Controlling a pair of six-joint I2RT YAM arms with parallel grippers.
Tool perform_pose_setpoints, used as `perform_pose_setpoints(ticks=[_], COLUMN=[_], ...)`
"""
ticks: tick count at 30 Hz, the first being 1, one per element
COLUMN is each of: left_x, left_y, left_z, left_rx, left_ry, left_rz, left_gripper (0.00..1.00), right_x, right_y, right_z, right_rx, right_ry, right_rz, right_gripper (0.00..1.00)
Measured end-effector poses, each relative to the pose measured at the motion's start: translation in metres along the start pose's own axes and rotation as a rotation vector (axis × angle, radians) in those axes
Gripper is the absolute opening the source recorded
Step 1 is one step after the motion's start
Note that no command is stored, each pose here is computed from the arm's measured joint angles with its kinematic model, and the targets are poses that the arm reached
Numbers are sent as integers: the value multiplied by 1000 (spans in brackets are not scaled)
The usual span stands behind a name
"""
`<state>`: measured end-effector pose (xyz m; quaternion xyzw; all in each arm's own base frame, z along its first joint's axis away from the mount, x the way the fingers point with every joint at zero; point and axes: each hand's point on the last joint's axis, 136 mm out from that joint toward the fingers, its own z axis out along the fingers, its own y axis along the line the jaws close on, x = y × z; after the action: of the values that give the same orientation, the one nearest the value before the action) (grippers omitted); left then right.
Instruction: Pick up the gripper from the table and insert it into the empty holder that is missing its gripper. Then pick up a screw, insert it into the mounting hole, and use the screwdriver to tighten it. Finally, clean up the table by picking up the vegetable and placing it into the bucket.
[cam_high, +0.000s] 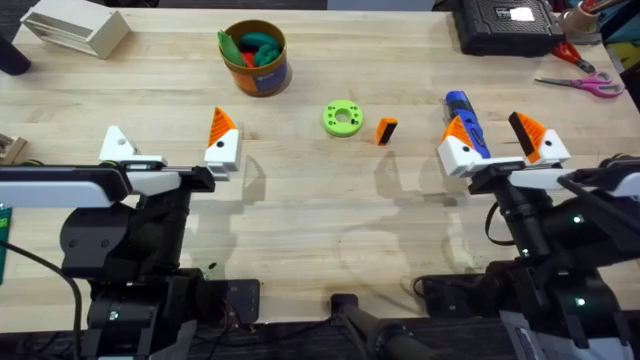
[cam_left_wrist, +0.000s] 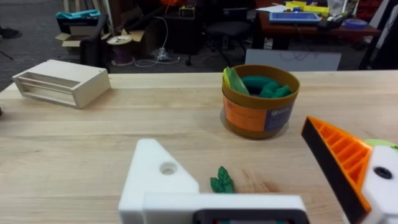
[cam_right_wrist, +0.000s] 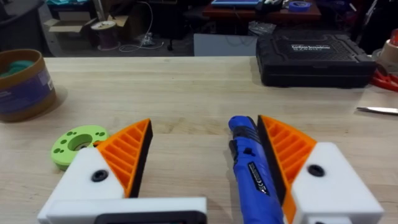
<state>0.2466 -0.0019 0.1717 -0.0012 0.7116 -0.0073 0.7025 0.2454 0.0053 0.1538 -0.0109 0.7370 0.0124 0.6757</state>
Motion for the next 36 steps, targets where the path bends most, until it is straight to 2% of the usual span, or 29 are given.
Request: perform_pose_setpoints(ticks=[14,20,23,27,29,34,35,36], left_x=[-2,-9,-30,-74,-89,-105,-105,-108], left_y=[0,0,0,-1,0,4,4,4], left_z=[0,-1,-7,-21,-27,-28,-26,-22], left_rx=[0,0,0,-1,-9,-32,-32,-36], left_ry=[-10,-16,-31,-71,-59,61,100,192], left_rz=[0,0,0,0,0,1,1,2], left_gripper=[985,985,985,985,985,985,985,985], right_x=[-2,-24,-47,-95,-115,-136,-139,-146], right_y=[0,1,1,3,3,4,4,4], right_z=[0,-2,-8,-25,-35,-47,-47,-45], right_rx=[-2,-5,-5,-11,-11,-11,-11,-12], right_ry=[-7,-85,-128,-212,-230,-153,-127,-62], right_rz=[0,-3,-5,-9,-10,-7,-6,-3], right_gripper=[991,991,990,990,990,990,990,990])
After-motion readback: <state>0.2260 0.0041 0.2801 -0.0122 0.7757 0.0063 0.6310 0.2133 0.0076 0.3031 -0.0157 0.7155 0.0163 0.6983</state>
